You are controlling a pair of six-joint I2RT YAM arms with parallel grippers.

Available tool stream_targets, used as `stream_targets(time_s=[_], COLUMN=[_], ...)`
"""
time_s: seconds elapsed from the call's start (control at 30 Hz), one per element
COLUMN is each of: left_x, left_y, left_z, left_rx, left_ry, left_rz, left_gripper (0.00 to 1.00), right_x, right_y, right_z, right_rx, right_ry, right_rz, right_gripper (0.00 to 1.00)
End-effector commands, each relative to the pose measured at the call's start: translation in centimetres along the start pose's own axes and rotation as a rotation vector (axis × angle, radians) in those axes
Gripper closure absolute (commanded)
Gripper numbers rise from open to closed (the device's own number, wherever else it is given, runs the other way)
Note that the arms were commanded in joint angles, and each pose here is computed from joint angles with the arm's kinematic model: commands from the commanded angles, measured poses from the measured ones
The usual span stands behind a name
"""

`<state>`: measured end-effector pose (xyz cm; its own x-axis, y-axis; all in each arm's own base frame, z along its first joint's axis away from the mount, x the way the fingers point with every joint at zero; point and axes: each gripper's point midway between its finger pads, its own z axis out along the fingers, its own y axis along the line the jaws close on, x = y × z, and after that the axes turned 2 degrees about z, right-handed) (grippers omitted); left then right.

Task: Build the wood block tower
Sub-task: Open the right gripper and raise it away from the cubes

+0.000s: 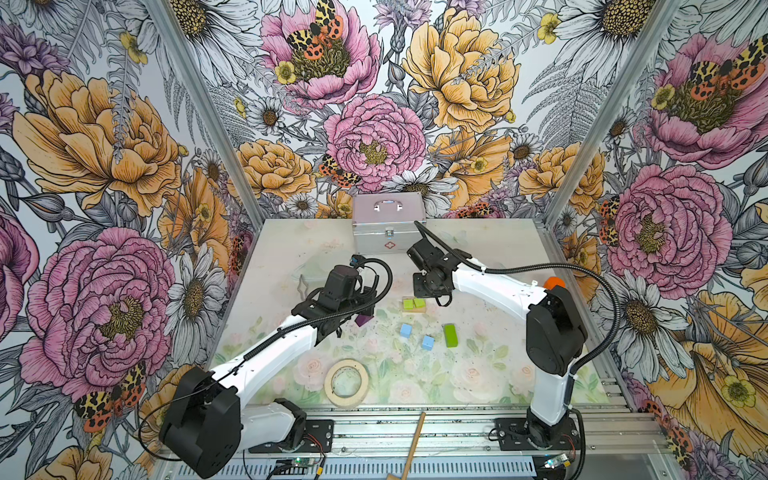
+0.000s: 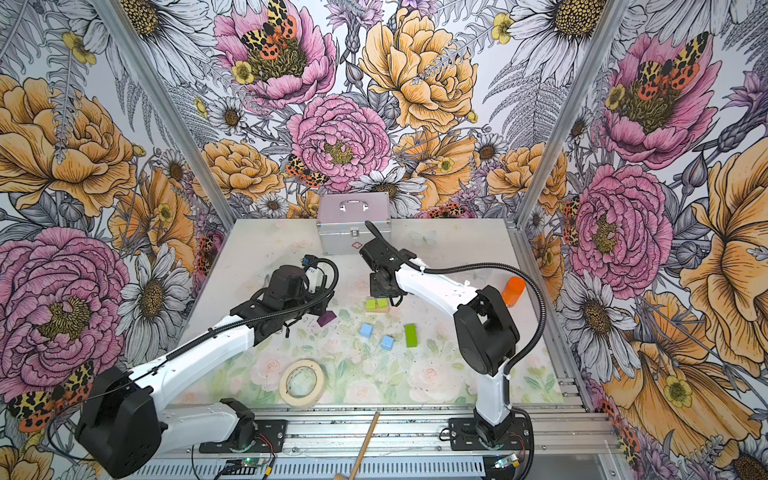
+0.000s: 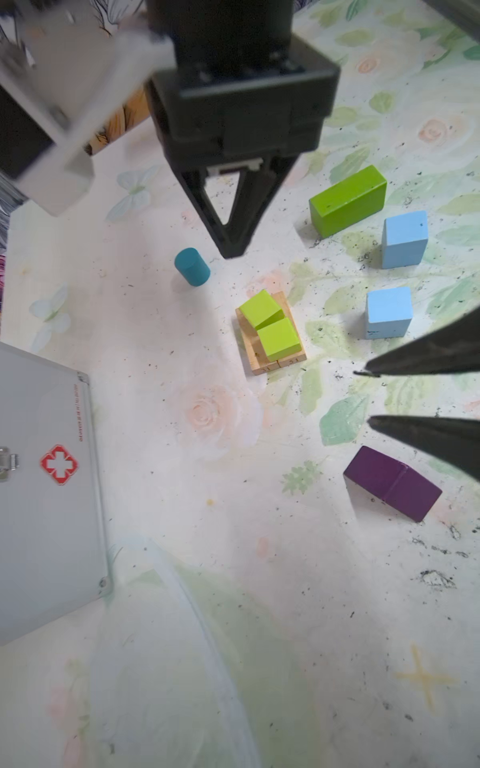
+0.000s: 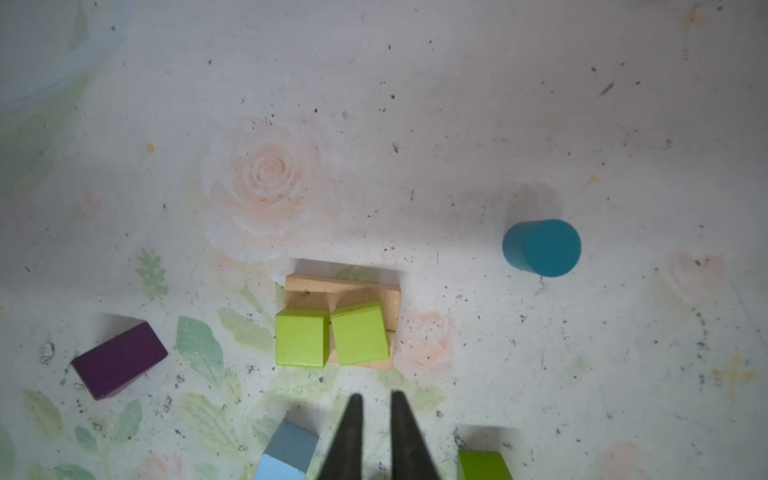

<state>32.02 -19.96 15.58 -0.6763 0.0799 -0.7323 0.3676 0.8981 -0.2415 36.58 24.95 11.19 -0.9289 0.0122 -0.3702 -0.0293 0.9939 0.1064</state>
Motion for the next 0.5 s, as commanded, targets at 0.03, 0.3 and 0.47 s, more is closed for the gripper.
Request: stream_targets(time_s=[0.03, 0.3, 0.47], left_x=[0.1, 1.7, 2.5], left_y=[-1.9, -3.1, -3.2], left_z=[1.2, 3.7, 5.2], left_rx=[0.065, 0.096, 0.098], left_ry=[0.041, 0.130, 0.175], left_rz=[-0.007, -0.035, -0.050], left_gripper=[0.98, 1.00, 1.00], right_x=[-0.9, -1.2, -1.2], right_y=[-1.0, -1.4, -1.0], right_z=[0.0, 2.4, 3.4], right_rx=[-0.052, -0.225, -0.266], right_ry=[-0.036, -0.023, -0.010], right_rz=[0.019, 0.084, 0.085], right_gripper=[1.00, 1.00, 1.00])
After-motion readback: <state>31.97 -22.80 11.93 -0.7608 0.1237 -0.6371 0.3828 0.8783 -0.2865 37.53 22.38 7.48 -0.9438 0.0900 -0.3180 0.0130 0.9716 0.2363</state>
